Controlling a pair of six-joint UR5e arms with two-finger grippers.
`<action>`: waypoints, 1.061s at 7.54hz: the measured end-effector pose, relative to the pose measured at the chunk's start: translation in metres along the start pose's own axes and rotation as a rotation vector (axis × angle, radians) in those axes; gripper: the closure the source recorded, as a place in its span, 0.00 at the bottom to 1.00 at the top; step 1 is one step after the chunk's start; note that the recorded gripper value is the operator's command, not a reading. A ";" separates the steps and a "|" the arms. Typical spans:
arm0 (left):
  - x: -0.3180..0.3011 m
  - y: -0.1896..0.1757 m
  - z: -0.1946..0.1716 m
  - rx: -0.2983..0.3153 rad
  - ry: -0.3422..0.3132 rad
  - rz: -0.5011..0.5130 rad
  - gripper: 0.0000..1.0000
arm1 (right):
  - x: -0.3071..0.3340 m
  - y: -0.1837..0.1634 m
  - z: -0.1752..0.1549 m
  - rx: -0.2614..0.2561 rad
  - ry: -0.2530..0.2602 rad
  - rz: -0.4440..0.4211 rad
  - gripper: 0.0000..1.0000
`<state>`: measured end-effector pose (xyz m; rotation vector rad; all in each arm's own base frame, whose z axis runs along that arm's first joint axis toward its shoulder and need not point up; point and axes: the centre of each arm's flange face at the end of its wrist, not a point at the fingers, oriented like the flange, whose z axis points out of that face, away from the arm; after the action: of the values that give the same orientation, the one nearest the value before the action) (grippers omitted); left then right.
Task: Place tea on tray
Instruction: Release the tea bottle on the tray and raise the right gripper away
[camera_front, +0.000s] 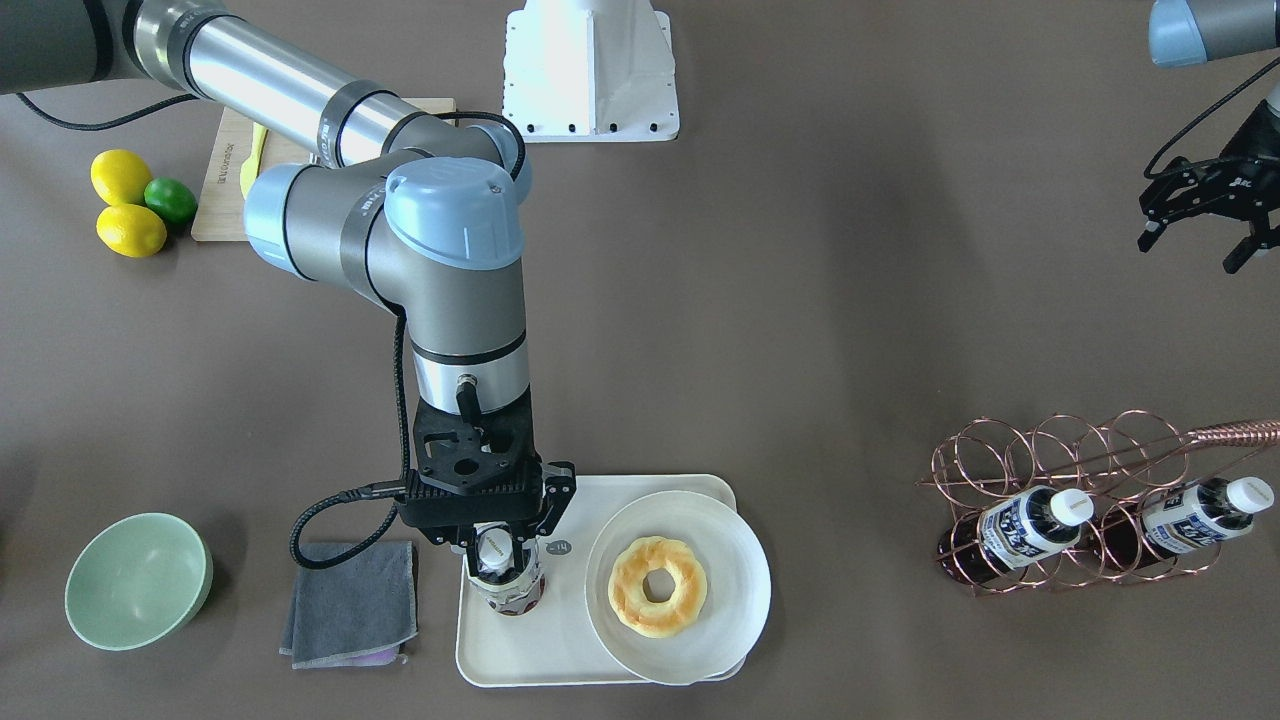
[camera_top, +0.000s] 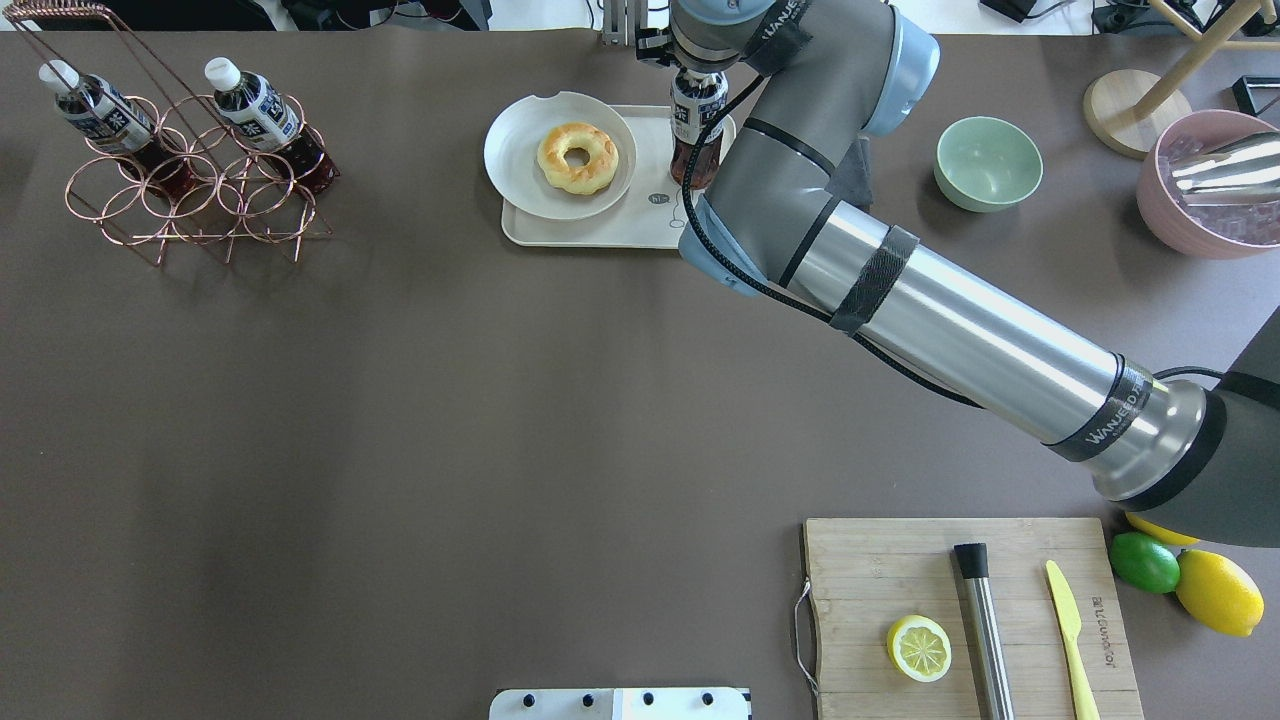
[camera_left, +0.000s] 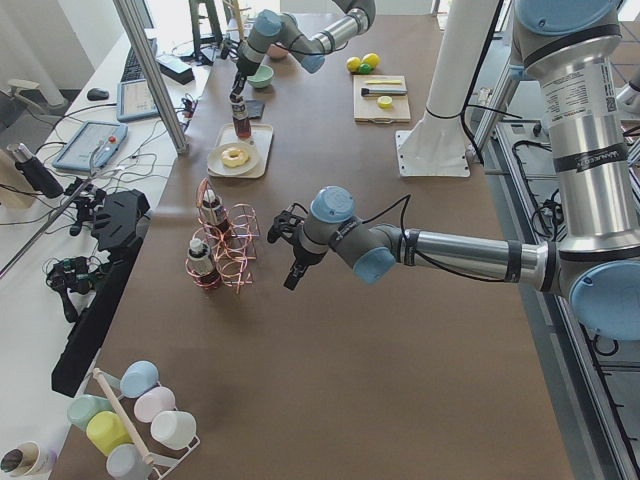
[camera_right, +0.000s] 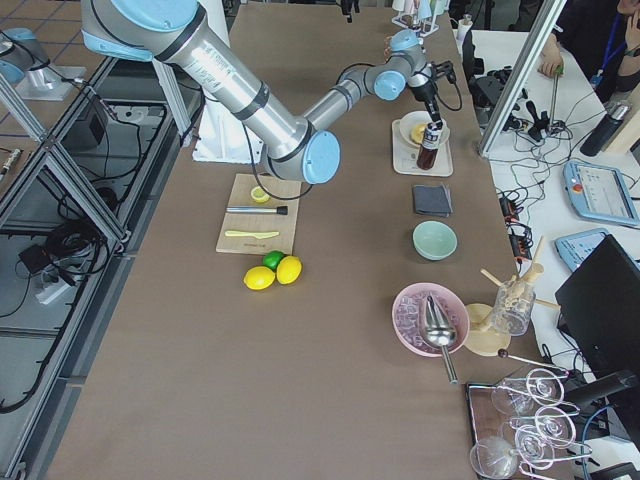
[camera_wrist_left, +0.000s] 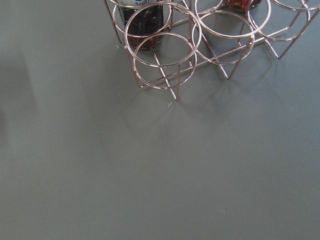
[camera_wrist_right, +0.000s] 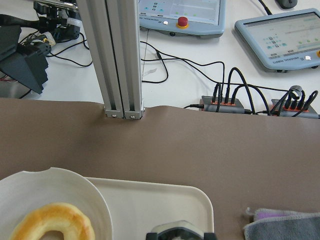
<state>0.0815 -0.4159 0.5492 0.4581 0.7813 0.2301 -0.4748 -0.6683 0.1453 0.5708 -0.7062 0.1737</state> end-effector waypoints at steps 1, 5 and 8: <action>0.000 0.000 0.000 0.000 0.000 0.001 0.00 | -0.001 0.005 0.002 0.005 -0.007 -0.002 0.00; 0.000 0.000 -0.001 0.001 0.001 0.002 0.00 | 0.012 -0.018 -0.014 0.007 -0.059 0.060 0.00; 0.000 0.001 -0.002 0.002 0.002 0.001 0.01 | 0.094 -0.050 -0.057 -0.137 -0.095 0.123 0.00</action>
<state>0.0798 -0.4146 0.5482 0.4601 0.7839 0.2305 -0.3551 -0.6817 0.1499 0.4069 -0.8397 0.2117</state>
